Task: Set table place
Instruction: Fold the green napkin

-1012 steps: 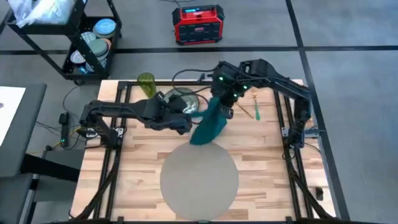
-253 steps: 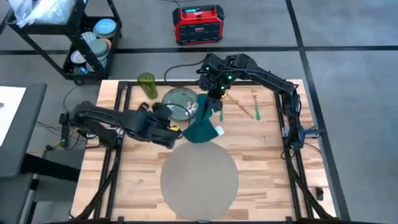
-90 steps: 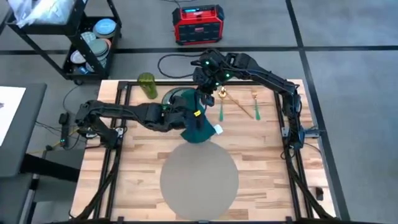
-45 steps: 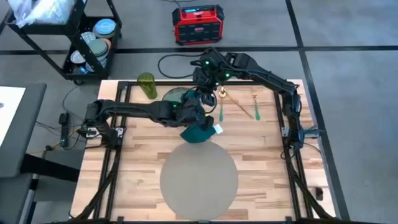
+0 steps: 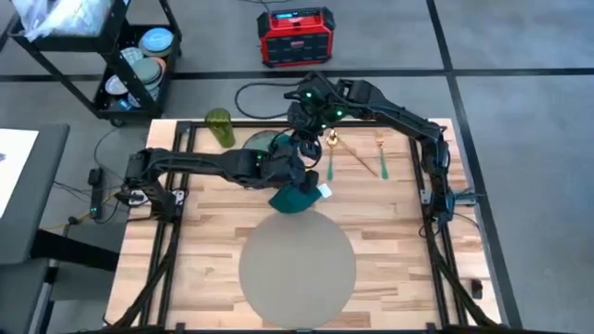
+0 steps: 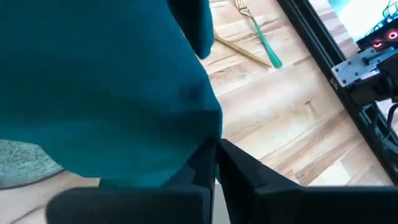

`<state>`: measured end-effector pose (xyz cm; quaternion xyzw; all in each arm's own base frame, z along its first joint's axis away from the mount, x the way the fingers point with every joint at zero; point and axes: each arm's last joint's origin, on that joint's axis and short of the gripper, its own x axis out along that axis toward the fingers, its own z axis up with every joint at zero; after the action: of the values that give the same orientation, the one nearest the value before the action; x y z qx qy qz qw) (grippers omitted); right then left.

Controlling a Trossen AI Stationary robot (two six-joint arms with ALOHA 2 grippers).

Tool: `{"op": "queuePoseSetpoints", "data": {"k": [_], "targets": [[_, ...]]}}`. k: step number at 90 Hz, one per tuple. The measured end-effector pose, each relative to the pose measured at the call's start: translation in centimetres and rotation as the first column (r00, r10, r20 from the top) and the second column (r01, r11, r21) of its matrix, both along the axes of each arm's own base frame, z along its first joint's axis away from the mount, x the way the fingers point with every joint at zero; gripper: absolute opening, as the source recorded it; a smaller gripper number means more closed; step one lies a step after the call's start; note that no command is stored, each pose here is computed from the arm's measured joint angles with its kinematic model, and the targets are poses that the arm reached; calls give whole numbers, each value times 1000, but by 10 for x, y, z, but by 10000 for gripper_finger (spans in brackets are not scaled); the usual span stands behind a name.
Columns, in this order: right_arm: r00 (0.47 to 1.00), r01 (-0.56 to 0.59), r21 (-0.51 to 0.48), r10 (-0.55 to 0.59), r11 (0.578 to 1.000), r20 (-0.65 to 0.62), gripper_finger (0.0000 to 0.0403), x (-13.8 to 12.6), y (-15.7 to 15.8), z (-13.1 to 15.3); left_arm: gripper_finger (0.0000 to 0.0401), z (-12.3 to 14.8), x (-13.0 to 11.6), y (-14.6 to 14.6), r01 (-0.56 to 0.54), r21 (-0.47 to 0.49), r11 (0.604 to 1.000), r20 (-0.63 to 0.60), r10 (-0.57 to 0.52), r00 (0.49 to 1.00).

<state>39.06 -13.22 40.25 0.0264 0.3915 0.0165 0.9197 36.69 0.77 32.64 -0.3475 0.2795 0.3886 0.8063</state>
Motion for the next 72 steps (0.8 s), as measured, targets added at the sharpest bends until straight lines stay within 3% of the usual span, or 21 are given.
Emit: {"op": "queuePoseSetpoints", "data": {"k": [53,72], "targets": [[1000,-13,-2,13,1000,11,0,3,6,1,0,17,-14,-21,-40,-11,999,74,41,996],[1000,-16,8,16,1000,-16,0,1,8,-1,0,23,-47,-51,-66,-19,998,-31,65,997]]}}
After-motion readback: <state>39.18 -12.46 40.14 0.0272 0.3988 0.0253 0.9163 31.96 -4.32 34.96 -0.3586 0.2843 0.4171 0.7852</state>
